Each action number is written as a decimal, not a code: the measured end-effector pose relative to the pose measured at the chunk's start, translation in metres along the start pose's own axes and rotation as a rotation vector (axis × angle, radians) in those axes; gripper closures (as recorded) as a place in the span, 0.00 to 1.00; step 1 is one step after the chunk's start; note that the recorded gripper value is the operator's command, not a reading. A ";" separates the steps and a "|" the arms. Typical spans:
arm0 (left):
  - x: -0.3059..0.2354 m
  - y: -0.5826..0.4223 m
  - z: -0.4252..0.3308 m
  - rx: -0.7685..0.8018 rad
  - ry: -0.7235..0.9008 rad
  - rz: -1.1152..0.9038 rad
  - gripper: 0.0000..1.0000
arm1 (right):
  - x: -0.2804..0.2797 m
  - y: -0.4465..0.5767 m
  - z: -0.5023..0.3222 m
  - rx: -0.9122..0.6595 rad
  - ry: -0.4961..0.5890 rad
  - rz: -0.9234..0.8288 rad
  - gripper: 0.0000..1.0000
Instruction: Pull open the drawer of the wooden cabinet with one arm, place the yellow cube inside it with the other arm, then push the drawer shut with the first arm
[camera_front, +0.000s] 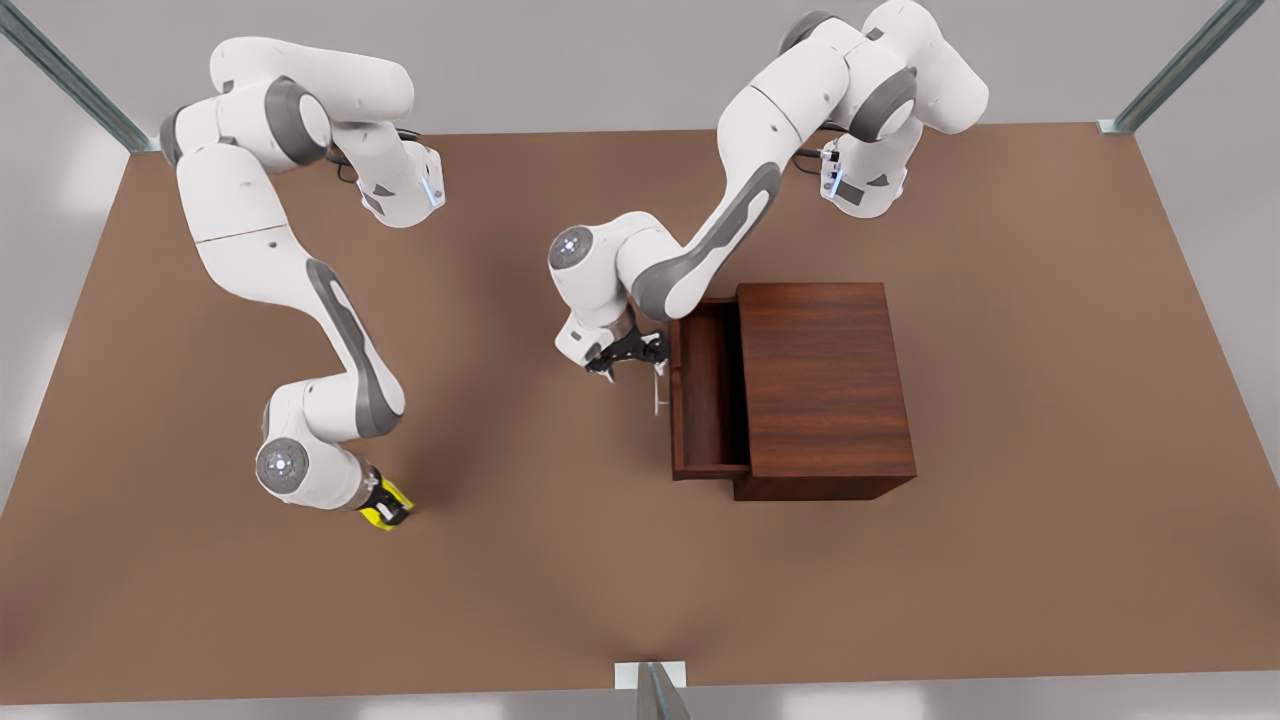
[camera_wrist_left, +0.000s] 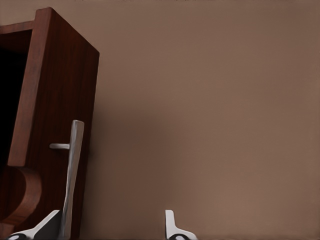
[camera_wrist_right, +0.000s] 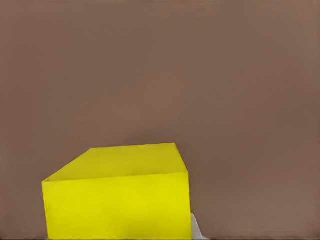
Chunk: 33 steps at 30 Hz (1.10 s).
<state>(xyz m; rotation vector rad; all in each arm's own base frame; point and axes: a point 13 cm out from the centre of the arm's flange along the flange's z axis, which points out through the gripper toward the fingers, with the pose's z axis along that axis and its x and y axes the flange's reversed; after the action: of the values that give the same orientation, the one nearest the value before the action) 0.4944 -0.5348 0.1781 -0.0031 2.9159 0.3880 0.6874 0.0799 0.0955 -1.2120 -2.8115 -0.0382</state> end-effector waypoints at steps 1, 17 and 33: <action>0.000 -0.001 -0.002 0.003 -0.001 -0.003 0.00 | -0.001 0.002 -0.007 -0.003 -0.001 0.001 0.33; -0.103 0.521 -0.081 0.049 0.447 -0.598 0.00 | 0.106 0.093 -0.181 -0.114 0.094 -0.031 0.33; -0.128 0.542 -0.087 0.234 0.368 -0.238 0.00 | 0.444 0.224 -0.182 -0.183 0.172 0.125 0.32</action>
<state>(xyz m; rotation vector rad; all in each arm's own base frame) 0.5877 -0.0371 0.4258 -0.4251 3.2485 0.0036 0.5584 0.5453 0.3122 -1.3481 -2.6255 -0.3803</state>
